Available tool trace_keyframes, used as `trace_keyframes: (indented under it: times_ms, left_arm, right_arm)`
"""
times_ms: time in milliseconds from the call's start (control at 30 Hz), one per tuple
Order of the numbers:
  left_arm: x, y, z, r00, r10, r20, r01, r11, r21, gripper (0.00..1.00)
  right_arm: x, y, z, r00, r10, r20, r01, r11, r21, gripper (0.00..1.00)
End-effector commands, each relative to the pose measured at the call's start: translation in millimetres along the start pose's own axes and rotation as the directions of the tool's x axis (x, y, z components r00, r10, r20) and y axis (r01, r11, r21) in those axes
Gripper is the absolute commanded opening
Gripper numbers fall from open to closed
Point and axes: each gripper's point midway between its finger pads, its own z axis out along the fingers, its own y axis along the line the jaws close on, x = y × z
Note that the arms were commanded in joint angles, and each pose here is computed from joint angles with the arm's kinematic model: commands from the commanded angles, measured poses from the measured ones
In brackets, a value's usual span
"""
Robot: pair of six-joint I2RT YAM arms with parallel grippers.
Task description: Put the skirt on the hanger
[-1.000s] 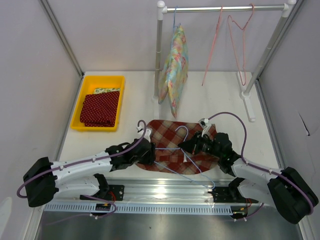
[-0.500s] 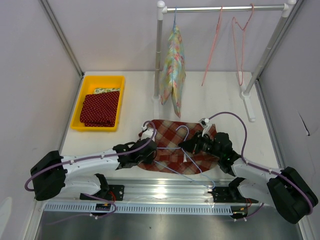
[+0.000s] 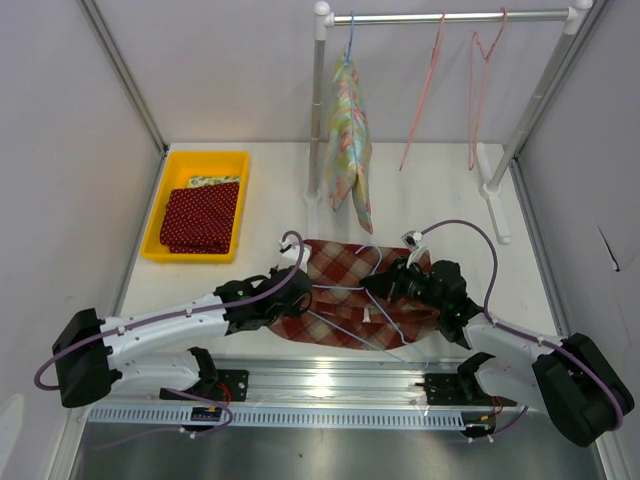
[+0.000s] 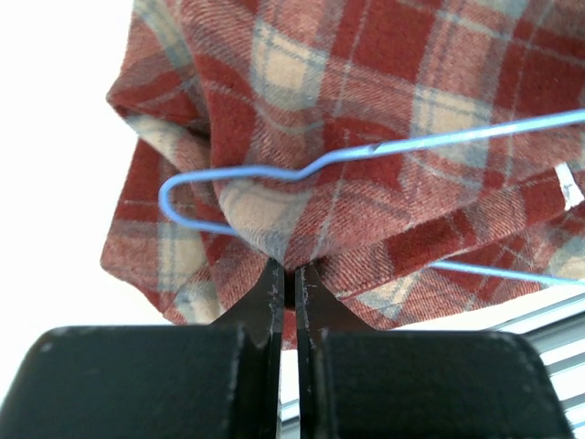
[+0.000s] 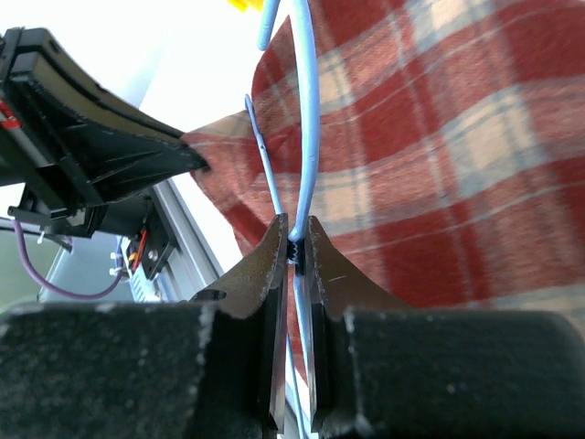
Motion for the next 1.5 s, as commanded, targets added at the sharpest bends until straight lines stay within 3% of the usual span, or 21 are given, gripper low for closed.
trace_keyframes:
  times_ms: [0,400,600,800,1167,1233,1333,1367,1467]
  left_arm:
    - [-19.0,13.9,-18.2,0.998,-0.007,0.058,0.010,0.999,-0.049,0.00]
    - [-38.9,74.6,-34.3,0.977,-0.177,0.121,0.187,0.979,-0.081,0.00]
    - [-33.8,95.6,-20.3,0.961,-0.260,0.091,0.270,0.956,-0.114,0.00]
    - [-29.3,116.3,-11.6,0.929,-0.359,0.089,0.368,0.922,-0.121,0.00]
    - [-19.5,86.9,-4.6,0.936,-0.352,0.022,0.351,0.936,0.022,0.01]
    - [-20.2,81.1,-9.1,0.944,-0.330,0.021,0.329,0.943,0.037,0.04]
    - [-31.0,68.5,-21.8,0.956,-0.289,0.054,0.285,0.956,0.067,0.24]
    - [-40.4,67.0,-27.2,0.957,-0.276,0.087,0.272,0.961,0.058,0.36]
    - [-51.1,39.8,-39.7,0.969,-0.219,0.115,0.208,0.973,0.102,0.43]
  right_arm:
    - [-23.8,-0.5,6.2,0.997,-0.064,0.050,0.063,0.998,0.017,0.00]
    - [-24.1,-31.0,10.7,0.995,-0.101,0.015,0.098,0.986,0.133,0.00]
    - [-20.4,-45.5,9.4,0.995,-0.094,0.019,0.089,0.978,0.191,0.00]
    - [-48.8,-48.4,4.0,0.990,-0.132,0.054,0.112,0.956,0.269,0.00]
    - [-66.4,-60.7,22.1,0.990,-0.137,-0.029,0.139,0.935,0.326,0.00]
    - [-65.1,-67.1,26.2,0.988,-0.137,-0.067,0.151,0.933,0.327,0.00]
    - [-58.8,-71.6,33.7,0.981,-0.144,-0.130,0.177,0.936,0.304,0.00]
    - [-58.0,-72.7,34.6,0.980,-0.147,-0.136,0.182,0.935,0.303,0.00]
    - [-55.5,-77.3,36.7,0.980,-0.132,-0.151,0.171,0.943,0.286,0.00]
